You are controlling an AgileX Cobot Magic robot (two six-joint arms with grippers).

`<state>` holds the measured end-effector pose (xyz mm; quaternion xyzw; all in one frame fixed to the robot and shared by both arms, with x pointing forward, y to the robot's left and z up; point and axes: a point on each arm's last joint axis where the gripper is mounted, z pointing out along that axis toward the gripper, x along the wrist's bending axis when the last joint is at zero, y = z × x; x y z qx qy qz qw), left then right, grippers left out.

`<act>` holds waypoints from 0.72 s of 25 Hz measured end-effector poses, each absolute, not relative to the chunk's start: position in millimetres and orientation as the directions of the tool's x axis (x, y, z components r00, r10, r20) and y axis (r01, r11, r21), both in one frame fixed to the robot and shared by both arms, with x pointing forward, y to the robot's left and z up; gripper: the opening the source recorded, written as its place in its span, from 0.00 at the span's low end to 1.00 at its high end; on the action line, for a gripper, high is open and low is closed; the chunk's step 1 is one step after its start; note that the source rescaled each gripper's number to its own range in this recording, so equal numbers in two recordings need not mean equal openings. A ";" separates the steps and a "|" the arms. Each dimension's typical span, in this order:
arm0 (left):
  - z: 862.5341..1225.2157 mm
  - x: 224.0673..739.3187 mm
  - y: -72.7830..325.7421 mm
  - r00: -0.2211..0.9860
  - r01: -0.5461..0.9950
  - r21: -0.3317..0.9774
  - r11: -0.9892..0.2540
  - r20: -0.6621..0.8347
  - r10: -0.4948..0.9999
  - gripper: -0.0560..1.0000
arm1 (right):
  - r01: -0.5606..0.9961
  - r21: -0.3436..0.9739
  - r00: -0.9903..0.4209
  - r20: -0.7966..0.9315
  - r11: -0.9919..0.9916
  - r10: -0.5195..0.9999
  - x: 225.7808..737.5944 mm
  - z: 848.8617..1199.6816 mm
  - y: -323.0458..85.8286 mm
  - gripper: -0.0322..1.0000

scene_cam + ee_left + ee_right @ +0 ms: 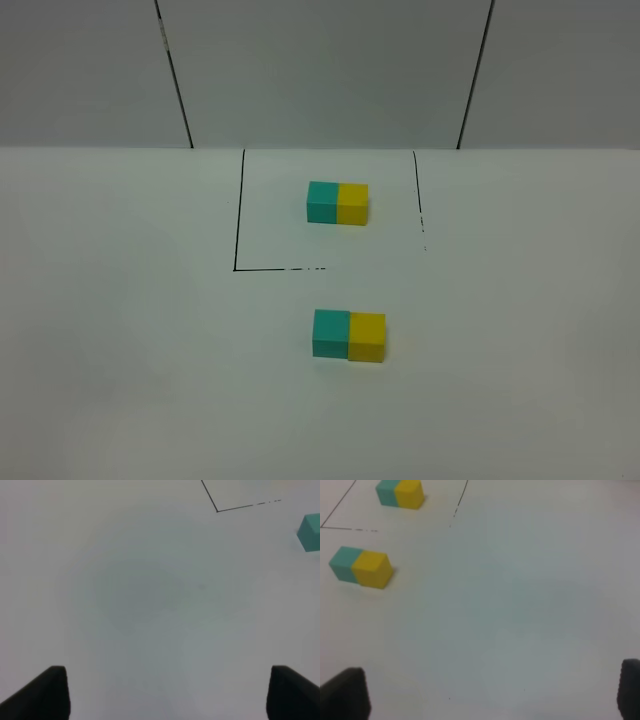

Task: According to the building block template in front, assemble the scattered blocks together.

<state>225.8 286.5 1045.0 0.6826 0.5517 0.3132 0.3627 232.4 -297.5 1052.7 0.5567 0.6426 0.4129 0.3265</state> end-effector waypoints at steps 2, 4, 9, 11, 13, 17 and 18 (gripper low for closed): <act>1045.0 225.8 286.5 0.195 0.526 0.841 -0.128 0.027 0.980 0.76 | 0.446 0.894 -0.167 0.039 0.040 0.985 232.4 1052.7 -297.5 1.00; 1045.0 225.8 286.5 0.195 0.526 0.841 -0.128 0.027 0.980 0.76 | 0.446 0.894 -0.167 0.039 0.040 0.985 232.4 1052.7 -297.5 1.00; 1045.0 225.8 286.5 0.195 0.526 0.841 -0.128 0.027 0.980 0.76 | 0.445 0.894 -0.168 0.038 0.041 0.985 232.4 1052.7 -297.5 1.00; 1045.0 225.8 286.5 0.195 0.526 0.841 -0.128 0.027 0.980 0.76 | 0.445 0.894 -0.169 0.037 0.043 0.985 232.4 1052.7 -297.5 1.00; 1045.0 225.8 286.5 0.195 0.526 0.841 -0.128 0.027 0.980 0.76 | 0.445 0.894 -0.169 0.037 0.043 0.985 232.4 1052.7 -297.5 1.00; 1045.0 225.8 286.5 0.195 0.526 0.841 -0.128 0.027 0.980 0.76 | 0.445 0.894 -0.169 0.037 0.043 0.985 232.4 1052.7 -297.5 1.00; 1045.0 225.8 286.5 0.195 0.526 0.841 -0.128 0.027 0.980 0.76 | 0.445 0.894 -0.168 0.037 0.042 0.985 232.4 1052.7 -297.5 1.00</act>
